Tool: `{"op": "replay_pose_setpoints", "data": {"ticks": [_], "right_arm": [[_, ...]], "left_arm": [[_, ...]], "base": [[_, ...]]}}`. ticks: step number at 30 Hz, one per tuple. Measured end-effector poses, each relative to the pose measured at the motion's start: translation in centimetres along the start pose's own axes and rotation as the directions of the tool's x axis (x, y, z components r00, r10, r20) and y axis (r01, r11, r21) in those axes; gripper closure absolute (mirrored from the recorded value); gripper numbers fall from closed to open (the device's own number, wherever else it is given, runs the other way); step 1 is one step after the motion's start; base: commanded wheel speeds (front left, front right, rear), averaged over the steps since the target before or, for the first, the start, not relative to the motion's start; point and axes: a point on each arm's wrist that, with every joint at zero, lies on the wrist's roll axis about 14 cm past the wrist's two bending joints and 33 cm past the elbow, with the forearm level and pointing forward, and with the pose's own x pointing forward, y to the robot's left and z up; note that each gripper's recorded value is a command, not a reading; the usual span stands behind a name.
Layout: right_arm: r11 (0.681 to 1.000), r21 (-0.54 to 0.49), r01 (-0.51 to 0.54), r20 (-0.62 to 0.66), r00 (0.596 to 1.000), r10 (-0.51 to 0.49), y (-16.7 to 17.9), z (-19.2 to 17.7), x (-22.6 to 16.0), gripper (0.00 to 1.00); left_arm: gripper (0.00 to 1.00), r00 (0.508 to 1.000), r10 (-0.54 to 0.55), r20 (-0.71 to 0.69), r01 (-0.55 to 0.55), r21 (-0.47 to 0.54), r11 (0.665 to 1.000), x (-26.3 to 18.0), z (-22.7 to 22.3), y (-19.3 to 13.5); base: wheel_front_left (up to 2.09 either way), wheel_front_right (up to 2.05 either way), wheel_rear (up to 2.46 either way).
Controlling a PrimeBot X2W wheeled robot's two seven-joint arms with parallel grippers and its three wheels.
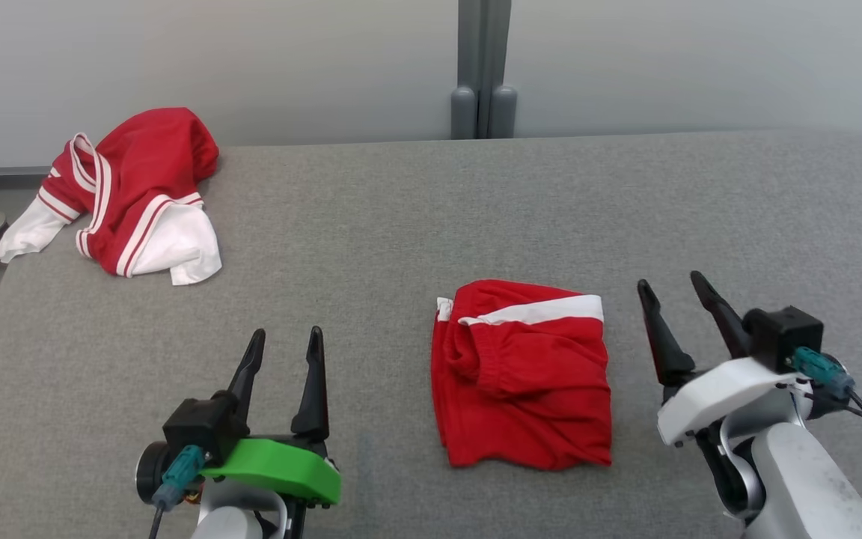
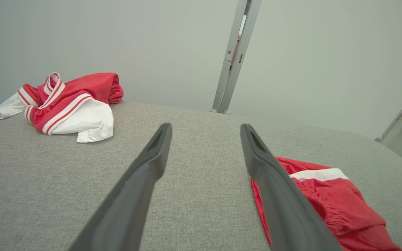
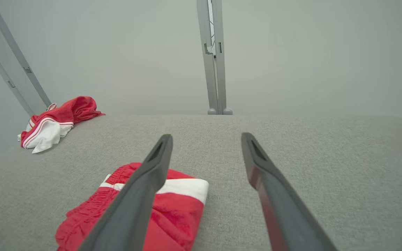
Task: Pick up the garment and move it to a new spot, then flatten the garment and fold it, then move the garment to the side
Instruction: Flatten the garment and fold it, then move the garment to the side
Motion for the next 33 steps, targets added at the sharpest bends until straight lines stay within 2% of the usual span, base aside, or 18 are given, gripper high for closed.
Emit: {"op": "replay_pose_setpoints", "data": {"ticks": [5, 11, 33], "right_arm": [[0.996, -0.015, 0.093, 0.046, 0.995, -0.092, -2.5, 0.5, -2.7, 0.0], [0.988, -0.013, 0.152, 0.073, 0.986, -0.151, -3.2, 0.4, -4.9, 0.0], [0.989, -0.002, 0.149, 0.043, 0.988, -0.149, -1.9, -0.6, -5.8, 0.0]], "left_arm": [[0.0, 0.999, 0.035, -0.011, -0.035, -0.014, 0.999, -0.4, -0.5, 0.9], [0.0, 0.997, 0.069, -0.015, -0.069, -0.026, 0.997, -1.2, -0.7, 1.9], [0.0, 0.995, 0.097, -0.032, -0.098, -0.026, 0.995, -2.7, -1.3, 2.4]], "base": [[0.0, 0.0, 0.0], [0.0, 0.0, 0.0], [0.0, 0.0, 0.0]]}}
